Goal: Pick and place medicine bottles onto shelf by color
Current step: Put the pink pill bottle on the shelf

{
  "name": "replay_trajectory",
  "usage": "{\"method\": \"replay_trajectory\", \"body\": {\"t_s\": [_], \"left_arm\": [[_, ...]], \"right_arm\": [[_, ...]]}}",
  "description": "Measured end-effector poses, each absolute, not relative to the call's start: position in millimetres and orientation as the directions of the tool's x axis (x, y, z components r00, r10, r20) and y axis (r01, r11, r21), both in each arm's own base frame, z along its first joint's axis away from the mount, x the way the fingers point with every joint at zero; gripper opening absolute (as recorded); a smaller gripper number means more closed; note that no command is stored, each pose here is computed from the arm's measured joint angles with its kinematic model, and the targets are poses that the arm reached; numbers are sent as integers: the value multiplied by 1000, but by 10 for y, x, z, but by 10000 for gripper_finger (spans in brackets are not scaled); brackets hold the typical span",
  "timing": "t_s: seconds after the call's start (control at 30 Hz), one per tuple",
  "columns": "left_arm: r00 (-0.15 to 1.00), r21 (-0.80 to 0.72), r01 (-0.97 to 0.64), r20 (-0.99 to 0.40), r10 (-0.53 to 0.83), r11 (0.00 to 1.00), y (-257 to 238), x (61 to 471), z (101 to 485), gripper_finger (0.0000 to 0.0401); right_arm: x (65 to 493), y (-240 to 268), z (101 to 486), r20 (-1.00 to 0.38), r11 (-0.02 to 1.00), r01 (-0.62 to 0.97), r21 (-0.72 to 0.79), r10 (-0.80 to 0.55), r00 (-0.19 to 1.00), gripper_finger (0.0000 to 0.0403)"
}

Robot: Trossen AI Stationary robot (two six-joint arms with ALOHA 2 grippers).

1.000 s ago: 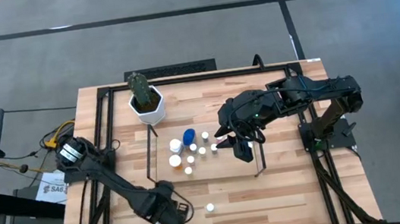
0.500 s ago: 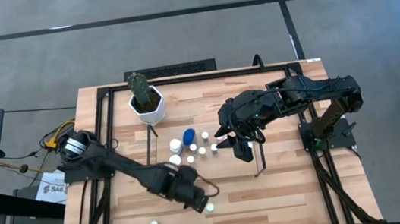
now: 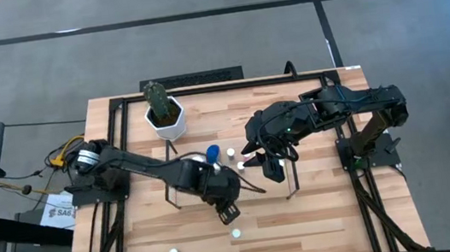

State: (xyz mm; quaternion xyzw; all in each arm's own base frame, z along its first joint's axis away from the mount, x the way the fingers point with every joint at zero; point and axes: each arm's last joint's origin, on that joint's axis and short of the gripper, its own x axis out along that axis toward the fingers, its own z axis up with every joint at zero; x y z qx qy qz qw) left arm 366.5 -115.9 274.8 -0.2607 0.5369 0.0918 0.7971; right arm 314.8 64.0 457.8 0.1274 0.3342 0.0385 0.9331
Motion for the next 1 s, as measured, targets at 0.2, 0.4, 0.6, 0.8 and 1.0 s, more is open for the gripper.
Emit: {"method": "replay_trajectory", "body": {"t_s": [0.2,0.4,0.6,0.8,1.0], "left_arm": [[354,-286,-261,-917,-185,922,-1032,3748,2638,105],[292,-188,-140,-946,-141,972,-878,3748,2566,105],[301,-147,-26,-944,-133,989,-834,3762,2571,105],[269,-103,15,-958,-103,995,-828,3767,2497,105],[262,-85,60,-960,-98,995,-821,3804,2440,105]], "right_arm": [[3151,640,4579,-613,964,13,264,157,775,186],[3150,640,4579,-612,964,13,264,157,775,186],[3151,640,4579,-612,964,13,264,157,775,186],[3150,639,4578,-614,965,14,264,157,774,186],[3149,639,4578,-614,965,14,263,157,774,186]]}}
